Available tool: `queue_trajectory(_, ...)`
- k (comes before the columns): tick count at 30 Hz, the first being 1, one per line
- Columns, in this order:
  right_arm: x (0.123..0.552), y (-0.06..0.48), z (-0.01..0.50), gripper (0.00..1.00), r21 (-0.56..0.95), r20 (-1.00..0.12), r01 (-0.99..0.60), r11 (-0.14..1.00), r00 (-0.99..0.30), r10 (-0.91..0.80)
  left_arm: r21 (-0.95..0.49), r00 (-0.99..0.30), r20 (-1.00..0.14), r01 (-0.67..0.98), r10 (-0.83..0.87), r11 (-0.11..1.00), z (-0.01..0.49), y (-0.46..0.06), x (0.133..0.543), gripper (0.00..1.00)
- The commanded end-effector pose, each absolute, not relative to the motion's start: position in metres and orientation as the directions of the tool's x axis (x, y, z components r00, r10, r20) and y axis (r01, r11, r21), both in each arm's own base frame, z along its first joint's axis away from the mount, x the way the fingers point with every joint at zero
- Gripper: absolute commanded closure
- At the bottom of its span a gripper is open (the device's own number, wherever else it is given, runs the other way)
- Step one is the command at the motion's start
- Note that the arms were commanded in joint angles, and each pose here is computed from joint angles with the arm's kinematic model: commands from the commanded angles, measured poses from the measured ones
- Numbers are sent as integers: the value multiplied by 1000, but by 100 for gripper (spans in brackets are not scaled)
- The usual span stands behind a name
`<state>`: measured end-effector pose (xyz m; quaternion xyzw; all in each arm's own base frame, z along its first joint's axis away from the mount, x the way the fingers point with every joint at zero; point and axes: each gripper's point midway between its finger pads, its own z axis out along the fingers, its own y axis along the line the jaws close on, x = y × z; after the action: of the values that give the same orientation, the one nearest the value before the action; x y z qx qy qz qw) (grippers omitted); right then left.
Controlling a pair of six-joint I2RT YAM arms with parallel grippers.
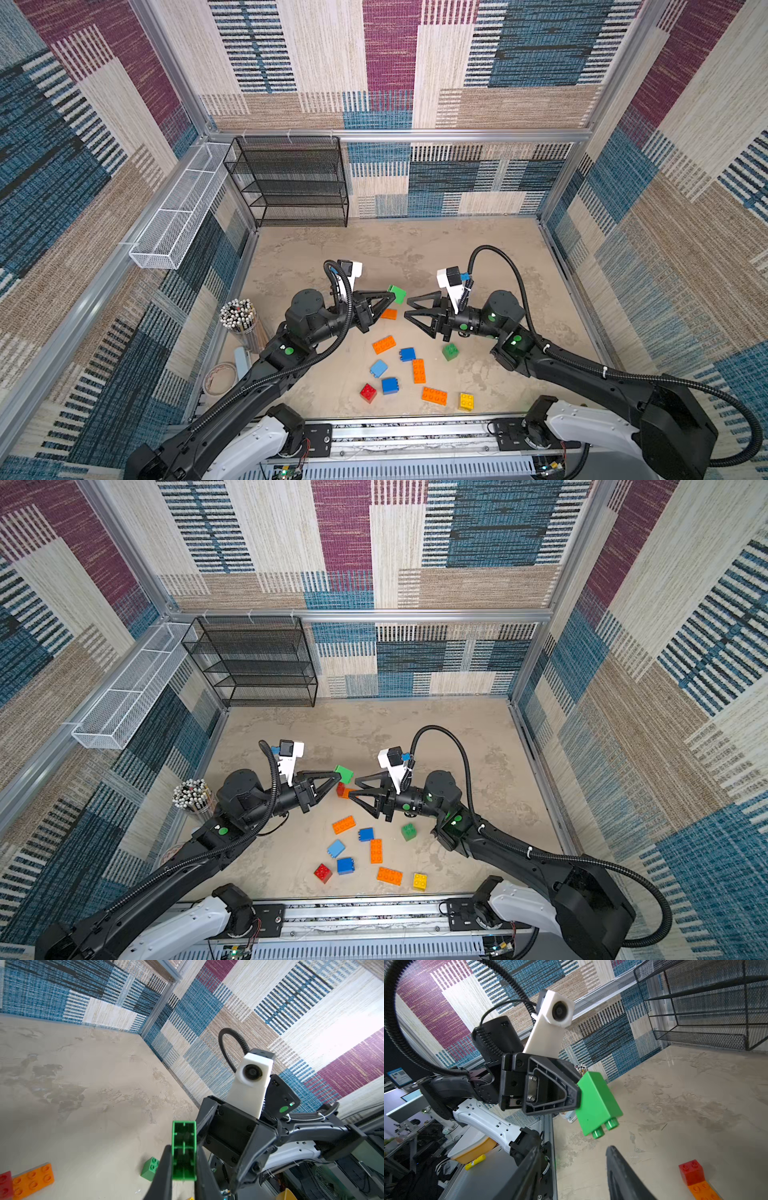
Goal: Assemble the letter p with lego
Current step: Pick up the lego brick from the center of the board.
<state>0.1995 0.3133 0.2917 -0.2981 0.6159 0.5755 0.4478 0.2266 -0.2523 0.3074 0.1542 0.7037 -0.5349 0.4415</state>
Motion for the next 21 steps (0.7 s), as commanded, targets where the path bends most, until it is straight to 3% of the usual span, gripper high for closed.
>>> queue_trajectory(1, 193, 313, 309, 51, 422, -898, -901, 101, -401, 179, -577, -517, -816, 758, -257, 305, 326, -257, 215, 100)
queue_trajectory(11, 187, 312, 325, 68, 395, -904, -917, 59, -377, 201, -529, -486, -845, 819, -221, 223, 334, -264, 194, 100)
queue_trajectory(21, 169, 306, 338, 75, 352, -912, -936, -21, -348, 219, -503, -466, -859, 843, -212, 189, 337, -266, 186, 100)
